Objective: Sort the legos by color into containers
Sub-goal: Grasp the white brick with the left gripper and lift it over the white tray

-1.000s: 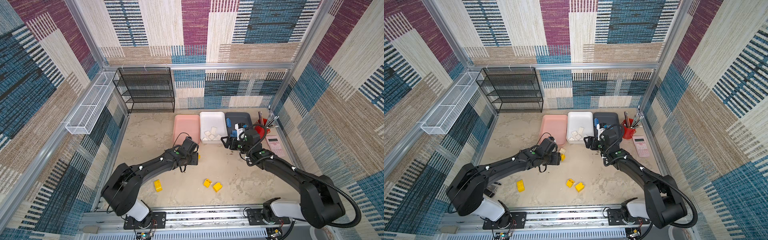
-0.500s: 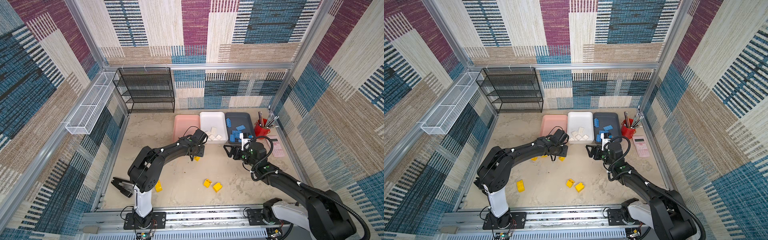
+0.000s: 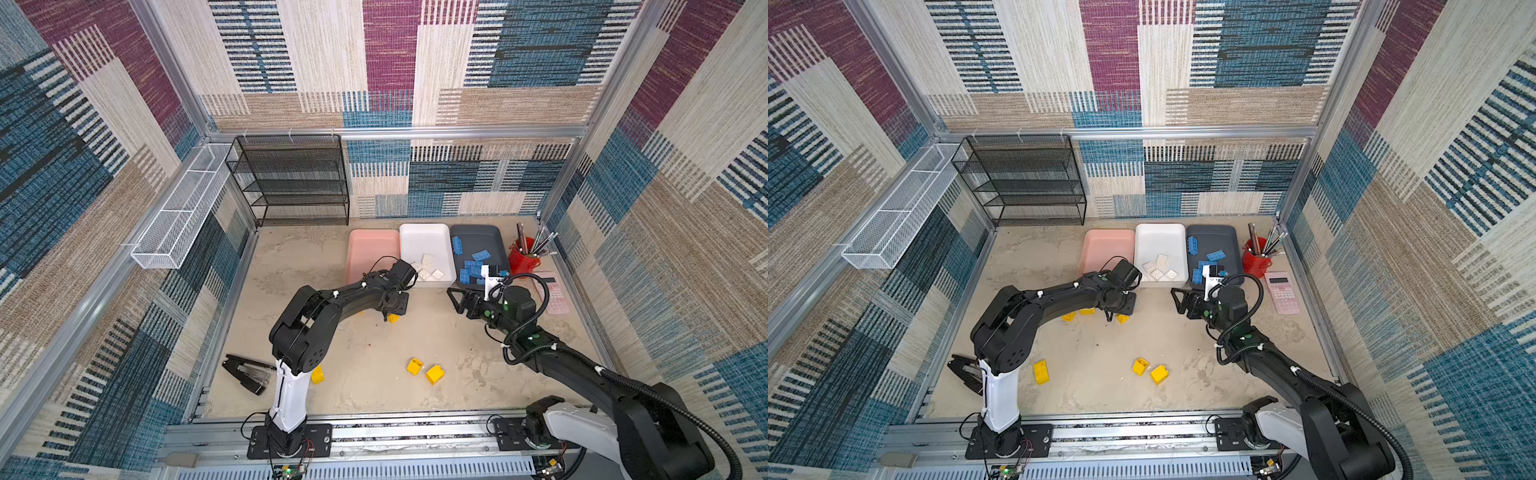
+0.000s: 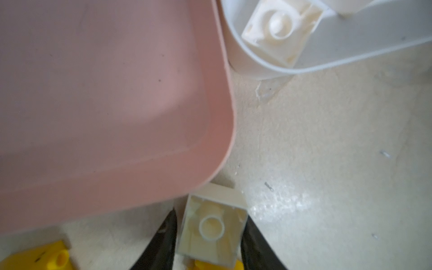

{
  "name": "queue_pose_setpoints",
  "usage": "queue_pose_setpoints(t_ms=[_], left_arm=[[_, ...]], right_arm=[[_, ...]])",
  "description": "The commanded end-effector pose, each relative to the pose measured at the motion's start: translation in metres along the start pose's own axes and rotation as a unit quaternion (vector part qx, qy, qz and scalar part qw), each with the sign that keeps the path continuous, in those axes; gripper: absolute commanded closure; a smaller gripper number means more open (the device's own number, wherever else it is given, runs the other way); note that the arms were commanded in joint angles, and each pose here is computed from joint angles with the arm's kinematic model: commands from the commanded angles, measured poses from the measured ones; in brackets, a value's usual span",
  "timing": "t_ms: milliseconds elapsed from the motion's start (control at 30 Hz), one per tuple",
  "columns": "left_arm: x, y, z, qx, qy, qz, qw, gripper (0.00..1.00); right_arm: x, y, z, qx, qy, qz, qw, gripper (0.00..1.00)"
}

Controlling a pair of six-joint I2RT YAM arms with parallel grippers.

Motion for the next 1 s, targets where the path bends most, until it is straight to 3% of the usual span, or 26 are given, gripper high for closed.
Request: queue_pose_setpoints(t_ms=[0,167,500,967], left_arm=[[-0.001,-0.005,0.001,0.006,-0.004,-0.006,1.0,0.64],[-0.011,-0.009,0.0,-0.001,0.003,-0.019,1.0,0.71],[-0.051,-0.024,-0.001,-0.009,0.028,-0.056,0.998,0.73],[-0.072,-0.102,-0.005,0.009,0.049,-0.112,0.992,0.73]], right_arm=[[0.0,-0.004,0.008,-0.003,-0.02,-0.009,1.0,0.18],[0.0,-0.004,0.007,-0.003,-0.018,-0.008,1.0,0.18],[-0.003,-0.004,0.01,-0.003,-0.026,-0.012,1.0,0.18],[-0.006,-0.001,0.014,0.002,-0.045,-0.009,0.999,0.18]])
Point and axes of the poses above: each gripper's point midway between its finger pads, its own x axis out along the fingers, its own z axis along the line the jaws close on, y = z × x, the point moved 2 cm from there along -x, back along the fingers, and after that the axes turned 15 degrees about x, right-handed, at the moved point
